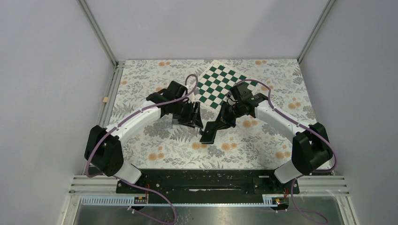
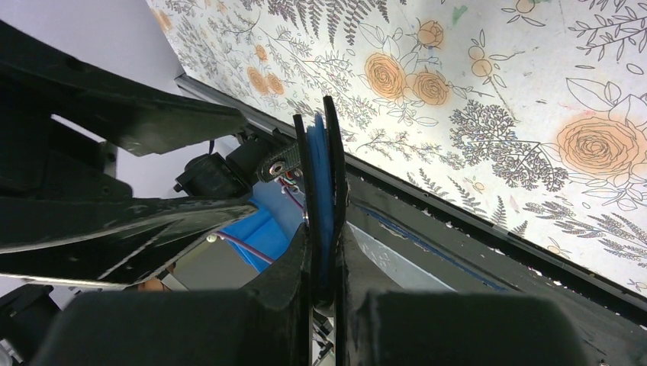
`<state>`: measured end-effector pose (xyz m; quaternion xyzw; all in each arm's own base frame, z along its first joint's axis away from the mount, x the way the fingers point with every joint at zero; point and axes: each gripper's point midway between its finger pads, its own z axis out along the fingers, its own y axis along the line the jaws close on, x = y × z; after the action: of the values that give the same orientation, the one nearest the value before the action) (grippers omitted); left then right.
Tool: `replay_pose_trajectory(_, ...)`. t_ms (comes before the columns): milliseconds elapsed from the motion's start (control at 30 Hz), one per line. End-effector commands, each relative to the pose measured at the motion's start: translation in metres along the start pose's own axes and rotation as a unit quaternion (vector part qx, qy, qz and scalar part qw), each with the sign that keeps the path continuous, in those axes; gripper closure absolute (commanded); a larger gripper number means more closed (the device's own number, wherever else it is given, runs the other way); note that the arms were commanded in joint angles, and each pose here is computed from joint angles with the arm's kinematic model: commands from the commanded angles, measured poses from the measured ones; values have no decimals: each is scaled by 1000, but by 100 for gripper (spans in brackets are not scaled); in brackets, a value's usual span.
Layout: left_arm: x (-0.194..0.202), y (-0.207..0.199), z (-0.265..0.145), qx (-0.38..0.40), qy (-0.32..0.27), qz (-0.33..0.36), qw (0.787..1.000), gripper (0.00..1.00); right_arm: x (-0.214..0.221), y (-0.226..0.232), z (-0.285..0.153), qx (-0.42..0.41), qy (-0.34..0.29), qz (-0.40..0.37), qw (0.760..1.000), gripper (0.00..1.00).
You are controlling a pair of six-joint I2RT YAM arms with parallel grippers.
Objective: Put the credit cards into the card holder
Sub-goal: Open the card holder.
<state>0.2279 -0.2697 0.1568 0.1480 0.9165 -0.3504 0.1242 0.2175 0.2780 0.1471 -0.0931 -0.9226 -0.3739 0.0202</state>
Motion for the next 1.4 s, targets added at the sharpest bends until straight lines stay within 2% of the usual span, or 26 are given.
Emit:
replay_pose_trajectory(0, 4, -7, 11, 18, 15, 21, 999, 51, 6, 16, -9, -25, 7, -11, 1000, 100)
replay_pose_trajectory(233, 3, 5, 24, -2, 27, 15, 1000, 66, 7, 19, -10, -29, 8, -14, 999, 100)
replay_pose_trajectory(467, 8, 14, 32, -11, 39, 9, 999, 70, 7, 22, -12, -34, 7, -18, 999, 100)
replay_pose_trajectory(600, 8, 9, 34, 3, 41, 11, 999, 79, 6, 24, -13, -39, 5, -19, 999, 100)
replay_pose_trajectory(733, 7, 6, 31, 11, 40, 14, 999, 99, 5, 25, -11, -40, 4, -15, 999, 100)
replay_pose_trajectory(767, 7, 5, 30, 12, 38, 14, 999, 100, 4, 25, -11, -41, 4, -16, 999, 100)
replay_pose_trajectory(1033, -5, -1, 11, 12, 13, 17, 1000, 100, 0, 30, -14, -48, -9, -24, 998, 100)
replay_pose_trajectory(1067, -6, -1, 9, 14, 11, 13, 1000, 95, 0, 31, -14, -51, -10, -26, 998, 100)
replay_pose_trajectory(1133, -7, -1, 9, 17, 11, 7, 1000, 75, -1, 33, -15, -54, -12, -27, 998, 100)
replay_pose_trajectory(1200, -6, -1, 9, 18, 14, 5, 1000, 65, 0, 33, -15, -54, -12, -26, 998, 100)
replay_pose_trajectory(1267, -4, 0, 11, 19, 19, 3, 1000, 64, 0, 33, -15, -54, -12, -25, 998, 100)
replay_pose_trajectory(1367, -1, 4, 14, 15, 24, 4, 1000, 69, 0, 31, -14, -52, -11, -24, 998, 100)
